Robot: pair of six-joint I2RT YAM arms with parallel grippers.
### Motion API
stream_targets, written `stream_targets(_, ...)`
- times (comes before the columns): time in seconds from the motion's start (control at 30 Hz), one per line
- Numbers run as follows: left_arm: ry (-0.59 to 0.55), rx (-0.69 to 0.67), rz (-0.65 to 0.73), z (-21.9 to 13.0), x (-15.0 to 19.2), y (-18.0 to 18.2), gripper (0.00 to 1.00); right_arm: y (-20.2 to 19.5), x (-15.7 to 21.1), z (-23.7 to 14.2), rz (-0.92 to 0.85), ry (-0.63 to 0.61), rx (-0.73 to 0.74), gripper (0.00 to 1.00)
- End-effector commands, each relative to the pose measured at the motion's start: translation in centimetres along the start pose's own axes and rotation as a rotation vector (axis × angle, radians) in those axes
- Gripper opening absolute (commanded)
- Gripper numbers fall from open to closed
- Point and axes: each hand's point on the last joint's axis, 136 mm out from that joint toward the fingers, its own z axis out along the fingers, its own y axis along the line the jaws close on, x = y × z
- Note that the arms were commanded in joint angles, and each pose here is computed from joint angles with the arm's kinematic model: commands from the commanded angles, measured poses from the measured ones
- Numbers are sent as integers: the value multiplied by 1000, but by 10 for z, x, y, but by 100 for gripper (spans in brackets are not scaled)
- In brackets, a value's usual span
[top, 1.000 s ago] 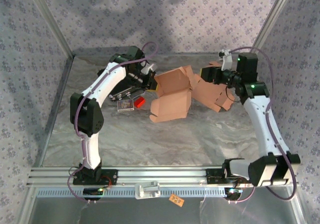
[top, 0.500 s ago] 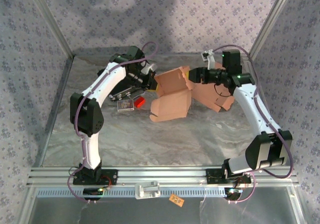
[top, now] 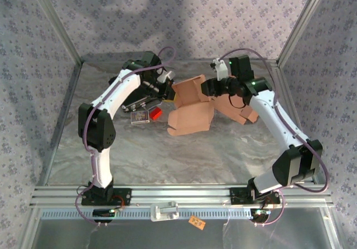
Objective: Fold the paper box
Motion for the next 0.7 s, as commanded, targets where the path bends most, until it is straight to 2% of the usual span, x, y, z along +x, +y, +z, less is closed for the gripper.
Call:
stream_targets(0.0,-5,29,22,-8,3,-16,0,-17,4,6,-61,55,195,42)
stream_targets(0.13,4,19,25,-6,4,-17,0,-27,4,11,-102,90,361,40)
stream_targets(0.2,10,15,21,-5,6,-17,0,-32,5,14,-115,110,438,35)
stream_targets(0.3,10,9,15,-4,6,-18,0,-36,4,16,-152,148,554,21)
stream_targets(0.4,9,-7,10,-4,5,-19,0,-39,6,18,-185,183,658,3)
stream_targets(0.43,11,-10,8,-4,5,-20,0,-40,6,18,-189,193,678,0)
stream_targets(0.67,15,-22,22,-3,4,-29,0,-40,3,20,-183,203,709,0)
